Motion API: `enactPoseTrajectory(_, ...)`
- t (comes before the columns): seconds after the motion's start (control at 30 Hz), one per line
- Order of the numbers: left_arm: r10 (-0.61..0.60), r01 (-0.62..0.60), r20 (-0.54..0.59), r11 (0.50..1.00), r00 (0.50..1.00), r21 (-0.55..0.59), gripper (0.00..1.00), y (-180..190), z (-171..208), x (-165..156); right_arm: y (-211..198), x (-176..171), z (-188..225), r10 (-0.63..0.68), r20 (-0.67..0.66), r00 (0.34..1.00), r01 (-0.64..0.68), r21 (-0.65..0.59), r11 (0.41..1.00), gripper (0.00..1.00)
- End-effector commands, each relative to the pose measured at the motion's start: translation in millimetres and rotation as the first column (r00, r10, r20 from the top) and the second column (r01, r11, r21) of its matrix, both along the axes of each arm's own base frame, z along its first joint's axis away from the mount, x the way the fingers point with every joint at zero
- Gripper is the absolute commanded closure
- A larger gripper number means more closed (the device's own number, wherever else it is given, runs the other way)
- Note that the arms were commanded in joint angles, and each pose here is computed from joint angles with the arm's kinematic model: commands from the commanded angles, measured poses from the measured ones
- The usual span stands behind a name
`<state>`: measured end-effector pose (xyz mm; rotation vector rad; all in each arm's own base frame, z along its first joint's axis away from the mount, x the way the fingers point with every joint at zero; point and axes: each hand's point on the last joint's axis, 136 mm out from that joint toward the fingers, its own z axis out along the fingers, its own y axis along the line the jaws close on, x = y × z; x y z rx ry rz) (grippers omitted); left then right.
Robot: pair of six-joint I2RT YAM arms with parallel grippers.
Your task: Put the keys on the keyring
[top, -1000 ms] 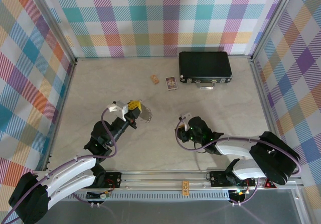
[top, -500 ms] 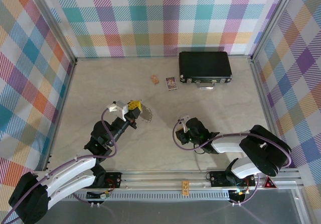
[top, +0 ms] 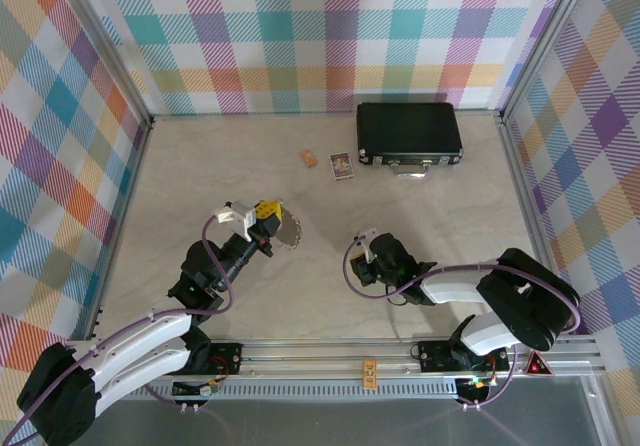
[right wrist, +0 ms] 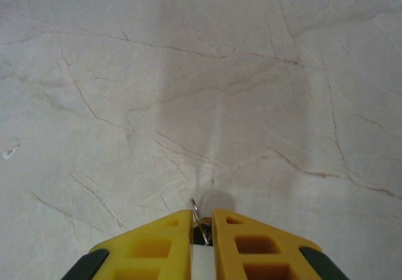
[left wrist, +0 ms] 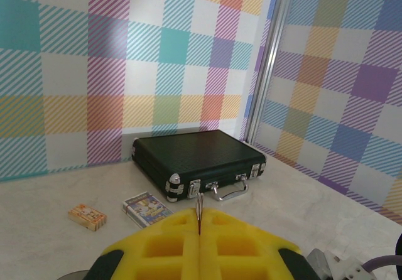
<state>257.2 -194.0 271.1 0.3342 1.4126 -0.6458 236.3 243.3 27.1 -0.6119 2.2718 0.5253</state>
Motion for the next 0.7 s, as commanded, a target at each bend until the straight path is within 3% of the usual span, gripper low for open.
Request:
enactPoseTrajectory(0.0,-0.025,0.025,0.037,1.000,0.999,-0.009,1.00,-4,10,-7,7,7,9,0.006,0.033,0.999,-0.006,0.008,1.000,0.84)
enactPoseTrajectory(0.67,-0.030,0.031,0.033,1.000,0.999,-0.004,1.00,-5,9,-6,4,-1,-2,0.026,-0.024,0.999,-0.027,-0.039,0.999,0.87)
